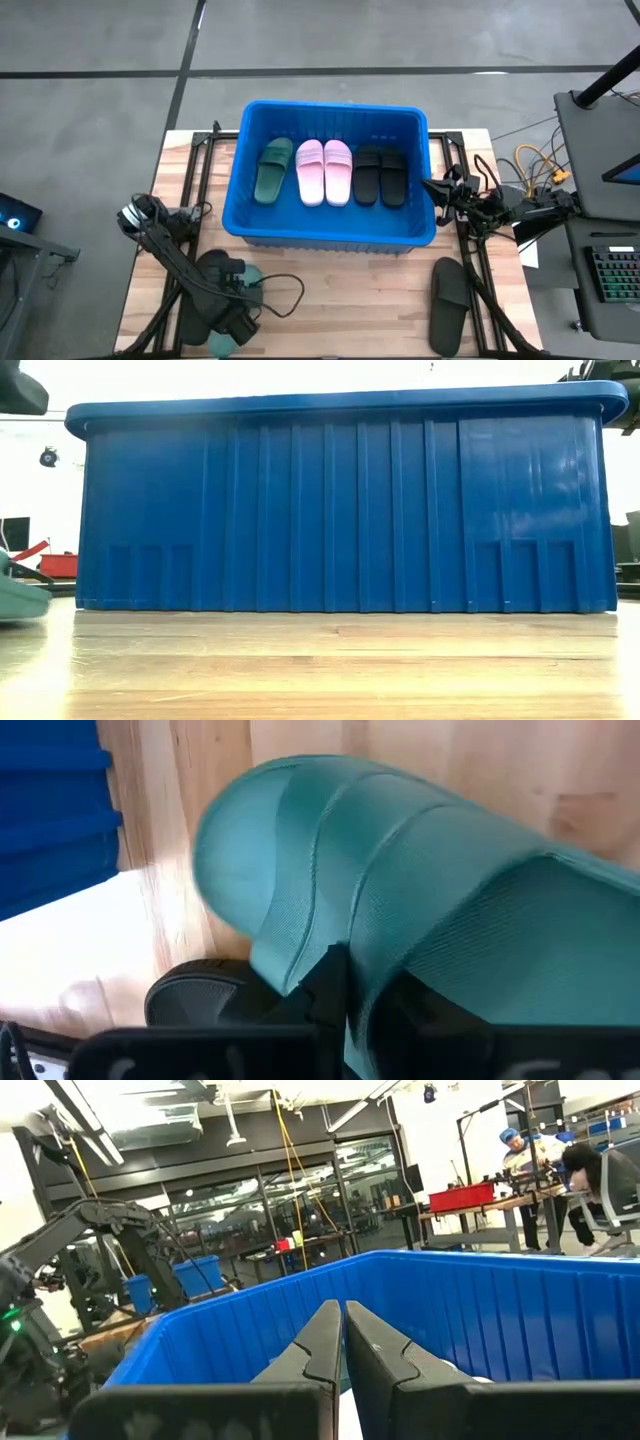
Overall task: Pick and place slides into bin
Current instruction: Put the green slide into the blue bin
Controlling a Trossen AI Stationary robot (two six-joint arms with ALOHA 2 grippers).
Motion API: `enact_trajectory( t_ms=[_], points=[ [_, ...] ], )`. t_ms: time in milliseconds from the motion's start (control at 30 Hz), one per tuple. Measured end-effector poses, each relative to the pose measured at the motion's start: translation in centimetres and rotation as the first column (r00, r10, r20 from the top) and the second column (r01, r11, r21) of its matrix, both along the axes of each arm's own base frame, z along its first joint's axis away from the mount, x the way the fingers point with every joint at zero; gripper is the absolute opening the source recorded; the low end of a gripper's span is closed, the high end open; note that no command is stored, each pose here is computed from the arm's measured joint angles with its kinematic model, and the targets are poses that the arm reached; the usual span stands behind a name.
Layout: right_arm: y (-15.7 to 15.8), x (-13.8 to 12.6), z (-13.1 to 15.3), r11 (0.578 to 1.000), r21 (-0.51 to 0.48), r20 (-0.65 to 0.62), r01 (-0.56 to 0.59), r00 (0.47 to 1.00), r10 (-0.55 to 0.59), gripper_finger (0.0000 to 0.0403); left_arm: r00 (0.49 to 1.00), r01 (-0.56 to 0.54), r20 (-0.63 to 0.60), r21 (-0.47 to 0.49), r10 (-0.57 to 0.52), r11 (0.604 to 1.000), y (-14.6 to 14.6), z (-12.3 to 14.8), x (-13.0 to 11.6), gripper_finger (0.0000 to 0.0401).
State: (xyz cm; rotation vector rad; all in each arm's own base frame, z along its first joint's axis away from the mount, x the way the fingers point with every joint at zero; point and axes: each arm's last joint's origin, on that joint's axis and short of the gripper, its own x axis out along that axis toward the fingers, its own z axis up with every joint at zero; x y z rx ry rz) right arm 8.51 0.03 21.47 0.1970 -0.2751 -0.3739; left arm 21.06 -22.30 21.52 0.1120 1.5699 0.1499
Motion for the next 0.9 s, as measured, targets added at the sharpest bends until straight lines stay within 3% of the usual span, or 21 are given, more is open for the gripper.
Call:
enact_trajectory(
  t_ms=[233,433,567,700,900],
  points=[
    [0.0,0.0,0.0,1.0,0.002,0.001,0.0,1.0,0.0,0.0008,0.996,-0.019,0.083,-0.164,0.033,0.986,1.4,4.0,-0.4,0.0002],
    [0.0,0.0,0.0,1.0,0.003,0.002,0.0,1.0,0.0,0.0008,0.943,-0.044,0.293,-0.357,0.157,0.933,3.2,8.2,-0.3,0.0001],
    [0.0,0.0,0.0,1.0,0.006,0.003,-0.001,1.0,0.001,0.0008,0.829,-0.041,0.498,-0.401,0.255,0.915,4.2,10.7,0.1,0.0001],
    [0.0,0.0,0.0,1.0,0.023,0.01,-0.006,1.0,0.005,0.0008,0.71,0.031,0.644,-0.431,0.284,0.902,4.7,12.7,0.7,0.0],
    [0.0,0.0,0.0,1.0,0.027,0.012,-0.007,1.0,0.006,0.0008,0.511,0.087,0.814,-0.367,0.275,0.926,5.4,14.8,1.8,0.0]
  ],
)
